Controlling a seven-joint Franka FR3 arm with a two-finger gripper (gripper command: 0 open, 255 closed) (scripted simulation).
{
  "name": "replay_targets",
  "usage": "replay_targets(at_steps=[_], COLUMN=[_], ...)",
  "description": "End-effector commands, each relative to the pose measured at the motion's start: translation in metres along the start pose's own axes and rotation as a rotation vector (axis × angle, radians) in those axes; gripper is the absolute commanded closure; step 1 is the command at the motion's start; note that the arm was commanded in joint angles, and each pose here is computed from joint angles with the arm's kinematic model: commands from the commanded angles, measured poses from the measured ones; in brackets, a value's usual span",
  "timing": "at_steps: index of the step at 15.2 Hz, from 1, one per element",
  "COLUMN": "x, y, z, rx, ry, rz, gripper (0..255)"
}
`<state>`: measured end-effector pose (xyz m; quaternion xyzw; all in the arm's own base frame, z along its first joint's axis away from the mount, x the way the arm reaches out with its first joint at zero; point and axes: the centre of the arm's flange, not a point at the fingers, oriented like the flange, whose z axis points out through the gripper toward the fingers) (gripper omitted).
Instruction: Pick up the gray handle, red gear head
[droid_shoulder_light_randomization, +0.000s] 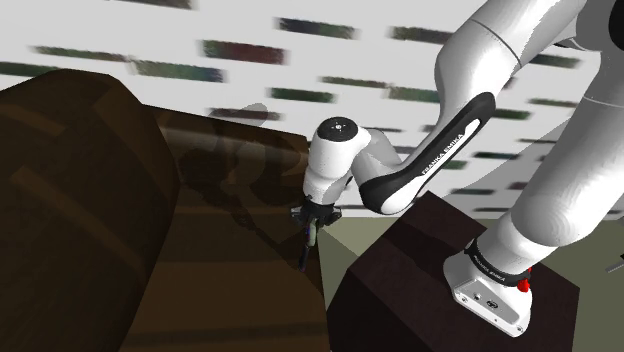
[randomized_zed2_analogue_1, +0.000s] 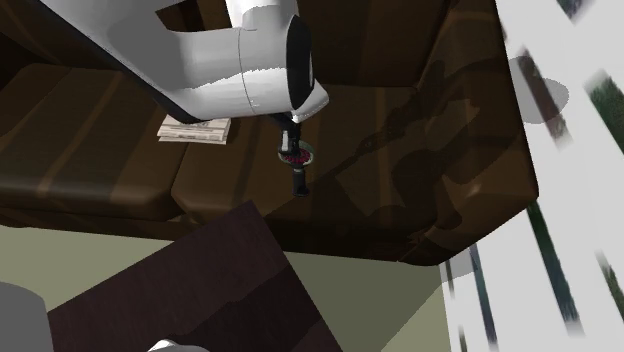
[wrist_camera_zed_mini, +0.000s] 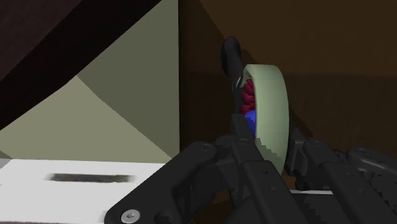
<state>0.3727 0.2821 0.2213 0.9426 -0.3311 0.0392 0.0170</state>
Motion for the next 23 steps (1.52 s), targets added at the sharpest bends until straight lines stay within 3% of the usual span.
replay_targets(at_steps=[1, 6, 23], x=[0.000, 0.000, 0.007], y=[0.000, 0.000, 0.001], z=[0.000, 0.001, -0.079], rx=[-0.001, 0.000, 0.000], ry=[0.000, 0.000, 0.000], rz=[0.000, 0.000, 0.000], gripper=[255, 255, 255])
